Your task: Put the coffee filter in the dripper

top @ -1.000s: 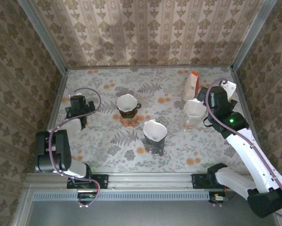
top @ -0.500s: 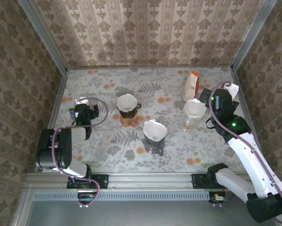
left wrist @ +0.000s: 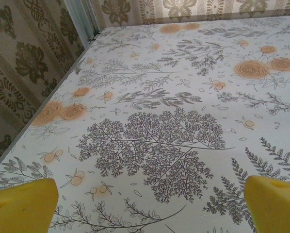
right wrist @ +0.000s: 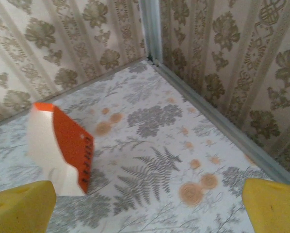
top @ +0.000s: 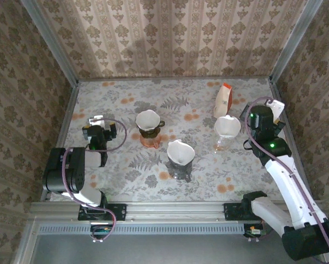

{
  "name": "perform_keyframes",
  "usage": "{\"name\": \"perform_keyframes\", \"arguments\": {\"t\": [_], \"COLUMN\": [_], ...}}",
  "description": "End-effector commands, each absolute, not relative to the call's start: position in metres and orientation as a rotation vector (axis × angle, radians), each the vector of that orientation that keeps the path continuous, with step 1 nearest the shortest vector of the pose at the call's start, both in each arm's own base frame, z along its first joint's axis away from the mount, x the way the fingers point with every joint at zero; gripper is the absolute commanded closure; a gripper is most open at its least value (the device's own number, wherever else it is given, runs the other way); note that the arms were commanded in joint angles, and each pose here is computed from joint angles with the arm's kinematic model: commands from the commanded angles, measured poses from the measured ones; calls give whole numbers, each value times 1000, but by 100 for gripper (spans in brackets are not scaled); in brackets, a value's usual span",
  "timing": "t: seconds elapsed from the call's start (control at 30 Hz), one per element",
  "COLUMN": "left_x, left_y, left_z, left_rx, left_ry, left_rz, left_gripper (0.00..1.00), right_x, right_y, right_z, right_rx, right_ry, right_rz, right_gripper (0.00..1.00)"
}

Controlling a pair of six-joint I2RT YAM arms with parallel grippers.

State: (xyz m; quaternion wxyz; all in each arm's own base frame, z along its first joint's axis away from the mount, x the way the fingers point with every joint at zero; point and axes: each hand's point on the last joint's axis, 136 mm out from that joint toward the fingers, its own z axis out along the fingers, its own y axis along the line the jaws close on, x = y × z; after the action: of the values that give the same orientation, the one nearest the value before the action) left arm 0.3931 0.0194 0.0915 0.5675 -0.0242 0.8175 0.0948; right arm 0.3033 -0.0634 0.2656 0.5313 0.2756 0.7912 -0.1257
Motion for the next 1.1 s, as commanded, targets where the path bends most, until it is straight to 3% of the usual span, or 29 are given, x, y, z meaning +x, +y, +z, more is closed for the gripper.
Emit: {"name": "perform_keyframes", "arguments": {"t": [0.0,0.43,1.07], "left_x": [396,396,396], "left_y": [17,17,17], "left_z": [99,99,99], "left_rx": [-29,-29,-29], "left_ry": [1886,1886,1886], "left_rz": [219,217,217], "left_gripper": [0,0,0], "right_x": [313,362,407], "right_y": [-81,-80,-52], "right_z": [252,145,104], "right_rx": [637,469,319], "right_ry": [1860,1929,2080], "right_rz": [-402,-344,-215], "right_gripper": [0,0,0]}}
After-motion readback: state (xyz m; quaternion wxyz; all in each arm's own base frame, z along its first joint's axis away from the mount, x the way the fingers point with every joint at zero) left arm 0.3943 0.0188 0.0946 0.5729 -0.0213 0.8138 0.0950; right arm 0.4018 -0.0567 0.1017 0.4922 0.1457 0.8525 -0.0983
